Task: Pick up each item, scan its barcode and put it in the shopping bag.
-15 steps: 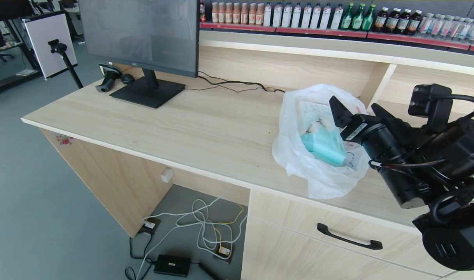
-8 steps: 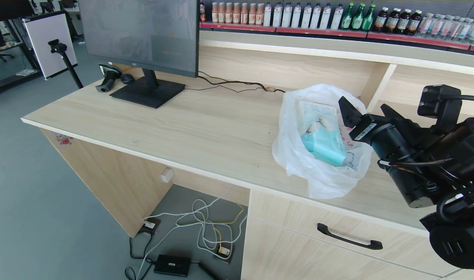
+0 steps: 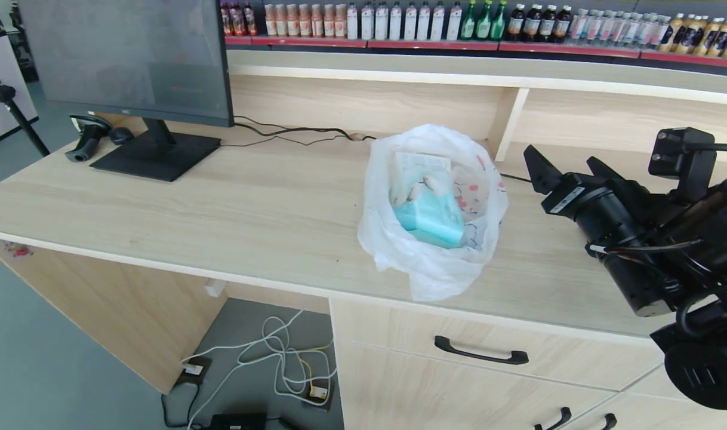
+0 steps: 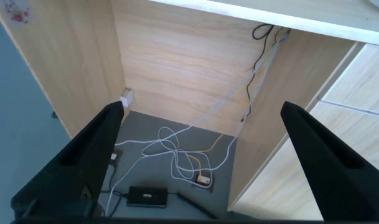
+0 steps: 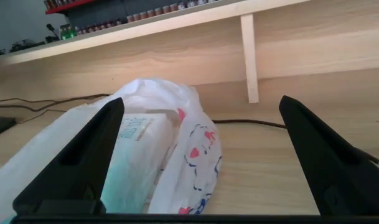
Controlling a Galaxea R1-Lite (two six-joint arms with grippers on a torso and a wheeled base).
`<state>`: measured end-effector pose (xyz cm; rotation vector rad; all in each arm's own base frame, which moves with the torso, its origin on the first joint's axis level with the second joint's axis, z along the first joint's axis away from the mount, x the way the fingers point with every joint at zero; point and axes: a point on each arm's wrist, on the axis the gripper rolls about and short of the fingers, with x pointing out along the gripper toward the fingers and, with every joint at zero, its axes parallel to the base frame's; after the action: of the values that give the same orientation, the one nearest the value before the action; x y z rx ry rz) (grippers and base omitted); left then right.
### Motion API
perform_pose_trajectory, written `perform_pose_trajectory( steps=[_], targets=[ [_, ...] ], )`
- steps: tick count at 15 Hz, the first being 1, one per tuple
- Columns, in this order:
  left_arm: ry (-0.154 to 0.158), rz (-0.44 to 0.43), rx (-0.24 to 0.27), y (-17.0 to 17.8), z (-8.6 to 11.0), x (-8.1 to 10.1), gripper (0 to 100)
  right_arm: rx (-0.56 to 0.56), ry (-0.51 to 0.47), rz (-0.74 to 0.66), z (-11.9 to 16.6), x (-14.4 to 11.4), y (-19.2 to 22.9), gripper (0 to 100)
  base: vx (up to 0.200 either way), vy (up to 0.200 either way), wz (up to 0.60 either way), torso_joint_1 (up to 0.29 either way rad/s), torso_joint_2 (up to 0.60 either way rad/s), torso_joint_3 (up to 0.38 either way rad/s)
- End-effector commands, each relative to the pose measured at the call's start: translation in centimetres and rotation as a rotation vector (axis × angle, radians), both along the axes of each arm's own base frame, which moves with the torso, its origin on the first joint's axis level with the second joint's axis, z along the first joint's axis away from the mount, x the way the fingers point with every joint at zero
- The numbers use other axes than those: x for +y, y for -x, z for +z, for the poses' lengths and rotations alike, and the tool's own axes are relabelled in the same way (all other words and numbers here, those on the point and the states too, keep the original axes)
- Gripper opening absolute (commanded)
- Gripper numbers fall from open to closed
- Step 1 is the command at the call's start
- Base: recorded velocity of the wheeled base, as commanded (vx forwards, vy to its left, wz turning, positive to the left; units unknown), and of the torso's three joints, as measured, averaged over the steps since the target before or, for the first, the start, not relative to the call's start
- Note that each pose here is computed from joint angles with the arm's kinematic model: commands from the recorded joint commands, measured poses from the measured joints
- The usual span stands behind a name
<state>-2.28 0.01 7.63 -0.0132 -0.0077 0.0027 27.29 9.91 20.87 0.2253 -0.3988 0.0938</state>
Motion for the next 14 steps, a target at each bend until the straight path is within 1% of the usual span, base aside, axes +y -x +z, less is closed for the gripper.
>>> perform_pose_trajectory(
  steps=[1, 5, 6, 8, 14],
  targets=[
    [0.001, 0.000, 0.000, 0.0, 0.0, 0.0, 100, -0.009, -0.003, 0.001, 0.2, 0.0, 0.1, 100, 0.000, 0.000, -0.60, 0.002, 0.01, -0.002],
    [0.001, 0.000, 0.002, 0.0, 0.0, 0.0, 100, -0.014, -0.002, 0.000, 0.4, -0.1, 0.2, 100, 0.000, 0.000, -0.60, 0.002, 0.00, -0.002],
    [0.001, 0.000, 0.002, 0.0, 0.0, 0.0, 100, -0.025, 0.019, 0.001, 0.7, 0.0, 0.6, 100, 0.000, -0.200, -0.60, -0.002, 0.00, 0.002],
    [0.001, -0.001, 0.003, 0.0, 0.0, 0.0, 100, -0.046, 0.047, 0.022, 1.1, 0.1, 0.6, 100, 0.000, -0.200, 0.00, -0.002, 0.00, -0.002],
    [0.002, 0.000, 0.003, 0.0, 0.0, 0.0, 100, -0.077, 0.039, 0.017, 1.9, 0.0, 0.6, 100, 0.000, -0.200, 0.00, 0.002, 0.01, 0.000]
  ],
)
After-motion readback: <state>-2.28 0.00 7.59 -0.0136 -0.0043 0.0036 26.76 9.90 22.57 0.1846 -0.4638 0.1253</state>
